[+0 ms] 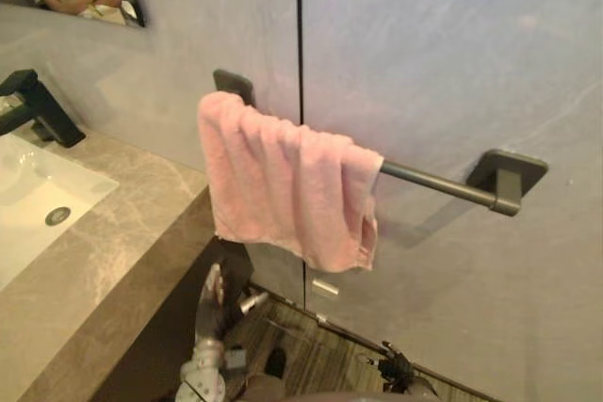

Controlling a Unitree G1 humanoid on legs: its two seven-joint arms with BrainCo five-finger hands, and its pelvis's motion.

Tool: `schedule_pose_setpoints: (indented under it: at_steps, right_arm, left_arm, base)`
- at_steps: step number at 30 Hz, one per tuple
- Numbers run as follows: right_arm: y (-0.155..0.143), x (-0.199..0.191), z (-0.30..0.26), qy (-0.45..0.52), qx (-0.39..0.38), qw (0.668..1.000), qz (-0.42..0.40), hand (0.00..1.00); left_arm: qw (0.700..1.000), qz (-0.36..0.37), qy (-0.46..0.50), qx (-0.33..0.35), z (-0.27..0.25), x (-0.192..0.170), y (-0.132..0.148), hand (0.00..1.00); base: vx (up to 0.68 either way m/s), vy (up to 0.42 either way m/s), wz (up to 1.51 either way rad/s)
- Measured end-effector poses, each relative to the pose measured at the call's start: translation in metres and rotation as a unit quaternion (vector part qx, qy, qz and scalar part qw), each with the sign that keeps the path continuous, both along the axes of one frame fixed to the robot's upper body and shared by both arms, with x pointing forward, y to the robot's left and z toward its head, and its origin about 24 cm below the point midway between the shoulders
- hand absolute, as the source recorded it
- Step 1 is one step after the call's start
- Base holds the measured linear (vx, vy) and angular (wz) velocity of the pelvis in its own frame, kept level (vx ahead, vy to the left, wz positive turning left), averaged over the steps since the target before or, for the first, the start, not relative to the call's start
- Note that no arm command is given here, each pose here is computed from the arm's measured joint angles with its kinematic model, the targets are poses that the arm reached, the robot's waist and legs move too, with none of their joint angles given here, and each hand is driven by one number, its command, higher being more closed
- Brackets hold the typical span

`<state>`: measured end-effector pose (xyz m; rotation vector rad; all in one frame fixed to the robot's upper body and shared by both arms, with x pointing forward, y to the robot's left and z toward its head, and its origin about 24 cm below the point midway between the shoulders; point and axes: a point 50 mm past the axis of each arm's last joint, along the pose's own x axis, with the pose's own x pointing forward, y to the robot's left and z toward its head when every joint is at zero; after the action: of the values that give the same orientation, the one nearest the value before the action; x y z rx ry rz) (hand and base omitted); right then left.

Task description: Organize washtable

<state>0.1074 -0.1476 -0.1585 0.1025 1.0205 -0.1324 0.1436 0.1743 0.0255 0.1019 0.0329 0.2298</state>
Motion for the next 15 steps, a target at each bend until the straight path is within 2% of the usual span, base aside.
schedule_pose_setpoints:
  at_steps: [3, 6, 15]
  right_arm:
    - [0.0, -0.001, -0.001, 0.003, -0.002, 1.0, 0.003, 0.0]
    - [-0.004, -0.003, -0.002, 0.012, -0.002, 1.0, -0.009, 0.0]
    - [-0.021, -0.012, -0.007, 0.042, -0.015, 0.999, -0.021, 0.0]
  left_arm:
    - [0.994, 0.014, -0.101, 0.033, 0.039, 0.01, 0.001, 0.0]
    - [0.989, 0.021, -0.14, 0.035, 0.054, 0.012, 0.001, 0.0]
    - [0.978, 0.068, -0.196, 0.037, 0.074, 0.01, 0.012, 0.0]
  base:
    - [0.01, -0.025, -0.08]
    - [0.0, -0.018, -0.09]
    - [-0.02, -0.02, -0.14]
